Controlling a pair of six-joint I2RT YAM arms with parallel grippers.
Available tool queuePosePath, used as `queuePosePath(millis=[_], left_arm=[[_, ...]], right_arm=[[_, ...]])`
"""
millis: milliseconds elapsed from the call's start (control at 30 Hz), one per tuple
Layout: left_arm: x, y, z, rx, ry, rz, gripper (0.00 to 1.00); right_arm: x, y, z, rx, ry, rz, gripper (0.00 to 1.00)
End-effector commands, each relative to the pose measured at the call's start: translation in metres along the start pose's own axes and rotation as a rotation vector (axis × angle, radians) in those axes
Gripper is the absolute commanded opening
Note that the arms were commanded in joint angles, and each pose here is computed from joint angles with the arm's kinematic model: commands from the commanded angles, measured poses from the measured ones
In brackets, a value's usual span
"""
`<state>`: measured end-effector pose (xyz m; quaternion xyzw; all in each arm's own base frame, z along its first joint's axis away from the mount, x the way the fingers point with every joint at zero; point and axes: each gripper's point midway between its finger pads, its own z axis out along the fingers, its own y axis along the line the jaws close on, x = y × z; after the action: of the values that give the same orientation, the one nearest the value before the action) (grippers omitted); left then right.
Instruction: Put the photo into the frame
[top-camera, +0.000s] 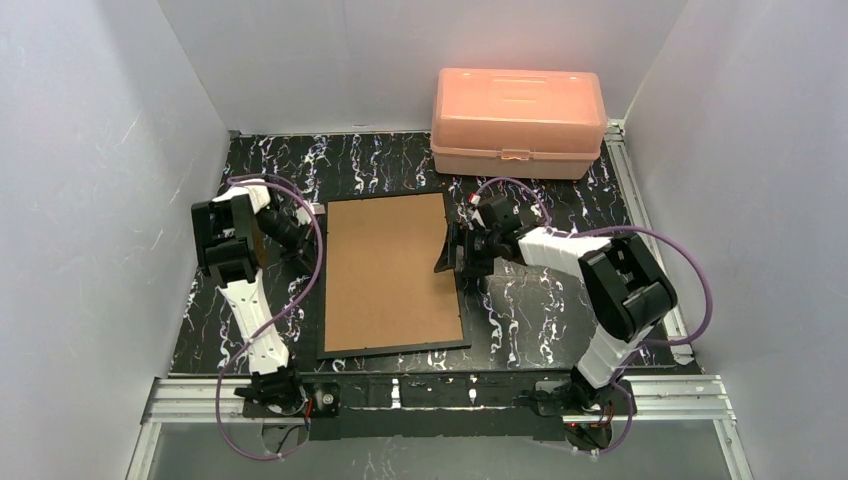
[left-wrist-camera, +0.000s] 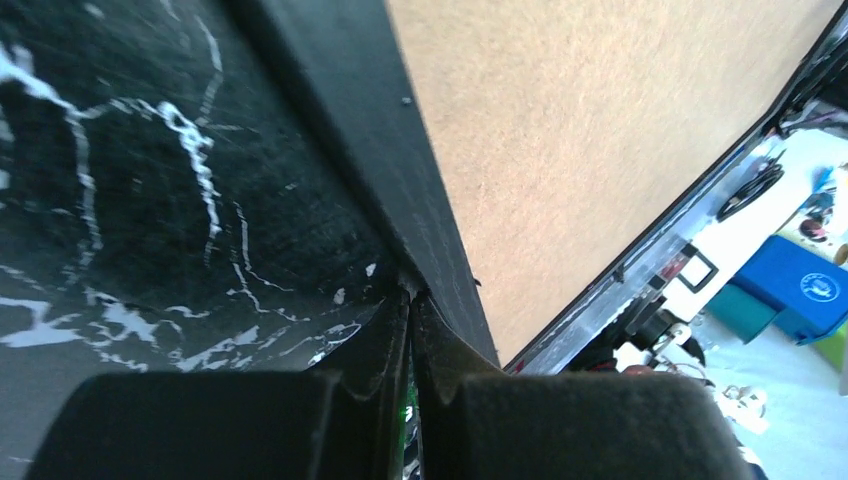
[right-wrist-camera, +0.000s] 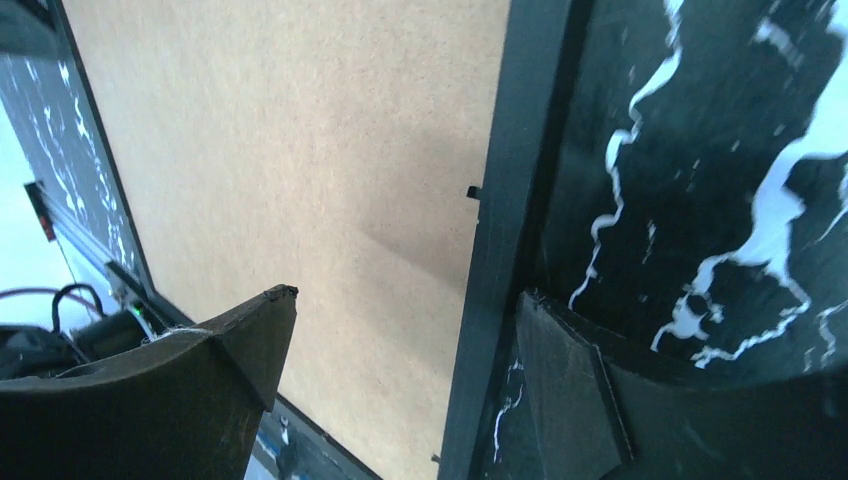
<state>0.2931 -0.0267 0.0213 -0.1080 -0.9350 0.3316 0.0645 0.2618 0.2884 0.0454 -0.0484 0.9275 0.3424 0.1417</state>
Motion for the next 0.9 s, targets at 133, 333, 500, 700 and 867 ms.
queuePosePath(millis=[133, 333, 500, 700, 867], left_arm=[[0.013, -0.039, -0.009, 0.037, -0.02, 0.07, 0.06], [0.007, -0.052, -0.021, 0.018, -0.084, 0.01, 0.05], [0.015, -0.05, -0.015, 0.024, -0.07, 0.015, 0.05], [0.03, -0.028, -0.026, -0.054, -0.065, 0.082, 0.02], [0.037, -0.027, -0.015, -0.036, -0.044, 0.191, 0.0]], right_arm=[[-0.003, -0.011, 0.012, 0.069, -0.003, -0.025, 0.88], [0.018, -0.025, 0.003, 0.121, 0.024, -0.003, 0.88], [0.016, -0.027, 0.005, 0.131, 0.035, -0.012, 0.88], [-0.007, -0.016, 0.008, 0.139, 0.008, -0.043, 0.9], [-0.028, -0.009, 0.021, 0.132, -0.009, -0.053, 0.9]])
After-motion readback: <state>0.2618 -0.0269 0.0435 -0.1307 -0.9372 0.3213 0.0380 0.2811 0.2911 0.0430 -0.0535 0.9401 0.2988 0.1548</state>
